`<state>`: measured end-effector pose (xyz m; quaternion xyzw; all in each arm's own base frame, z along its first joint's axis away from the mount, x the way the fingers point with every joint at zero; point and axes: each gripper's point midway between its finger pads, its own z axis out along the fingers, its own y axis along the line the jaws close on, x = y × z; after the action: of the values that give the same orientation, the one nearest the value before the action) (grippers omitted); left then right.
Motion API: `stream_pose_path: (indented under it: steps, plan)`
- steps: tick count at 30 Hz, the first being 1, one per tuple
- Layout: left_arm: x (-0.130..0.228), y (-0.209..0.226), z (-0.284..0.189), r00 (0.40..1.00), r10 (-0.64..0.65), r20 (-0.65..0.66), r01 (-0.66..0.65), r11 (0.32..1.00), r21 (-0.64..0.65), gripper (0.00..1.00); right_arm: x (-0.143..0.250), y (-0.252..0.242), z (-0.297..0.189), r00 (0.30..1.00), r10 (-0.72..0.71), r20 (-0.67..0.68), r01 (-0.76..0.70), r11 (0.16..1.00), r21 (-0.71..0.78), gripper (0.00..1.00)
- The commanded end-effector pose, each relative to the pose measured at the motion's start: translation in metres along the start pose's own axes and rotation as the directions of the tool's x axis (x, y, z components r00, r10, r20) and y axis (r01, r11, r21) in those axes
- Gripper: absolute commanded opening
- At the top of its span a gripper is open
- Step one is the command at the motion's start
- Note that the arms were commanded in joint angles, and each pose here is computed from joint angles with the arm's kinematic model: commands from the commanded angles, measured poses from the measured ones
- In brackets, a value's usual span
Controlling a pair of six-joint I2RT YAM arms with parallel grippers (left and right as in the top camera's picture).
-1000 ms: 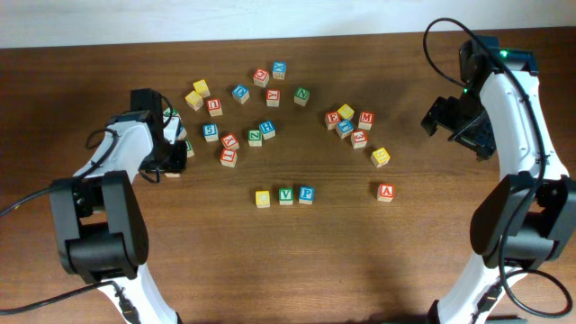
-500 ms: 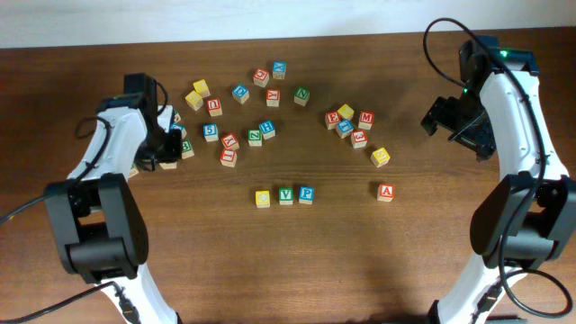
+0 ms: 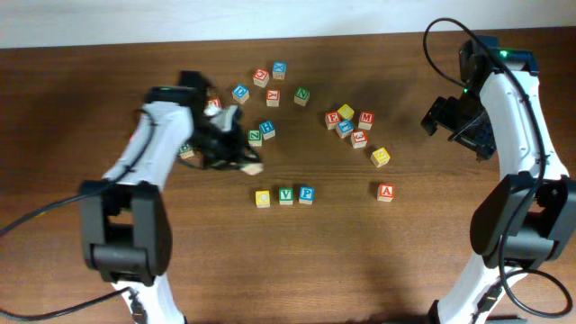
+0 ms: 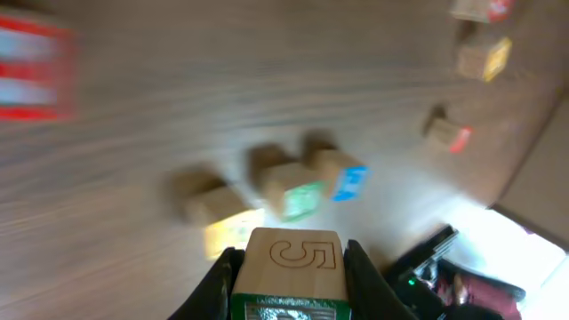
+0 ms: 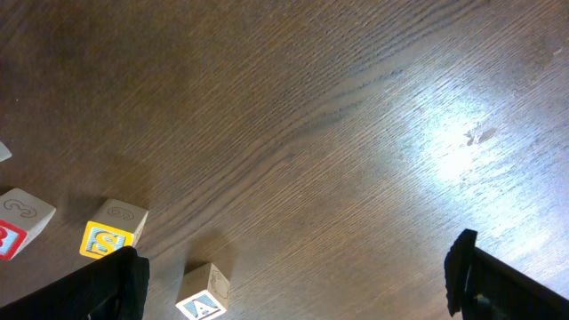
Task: Spell out CVPR
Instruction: 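Lift the R block and carry it right of the P block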
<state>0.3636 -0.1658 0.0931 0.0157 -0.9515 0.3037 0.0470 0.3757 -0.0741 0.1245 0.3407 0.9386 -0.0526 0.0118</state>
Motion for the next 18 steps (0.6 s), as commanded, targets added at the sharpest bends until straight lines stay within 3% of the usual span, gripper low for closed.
stream_pose_path:
  steps: [1, 7, 12, 15, 18]
  plan:
    - [0.011, -0.056, 0.030, 0.999, 0.036, 0.038, -0.033, 0.996, -0.078, 0.18, -0.003, -0.001, -0.009, 1.000, 0.007, 0.026, -0.007, 1.000, -0.006, 0.98]
    - [0.031, -0.080, 0.074, 0.973, 0.152, 0.176, -0.066, 0.907, -0.417, 0.19, -0.003, -0.001, -0.009, 1.000, 0.007, 0.026, -0.007, 1.000, -0.006, 0.98]
    - [0.036, -0.131, 0.099, 0.912, 0.273, 0.306, -0.130, 0.900, -0.415, 0.18, -0.003, -0.001, -0.009, 1.000, 0.007, 0.026, -0.007, 1.000, -0.006, 0.98]
    - [0.034, -0.137, 0.106, 0.893, 0.268, 0.362, -0.095, 0.898, -0.431, 0.19, -0.003, -0.001, -0.009, 1.000, 0.007, 0.026, -0.007, 1.000, -0.006, 0.98]
    - [0.035, -0.123, 0.130, 0.909, 0.267, 0.321, -0.095, 0.881, -0.464, 0.18, -0.003, -0.001, -0.009, 1.000, 0.007, 0.026, -0.007, 1.000, -0.006, 0.98]
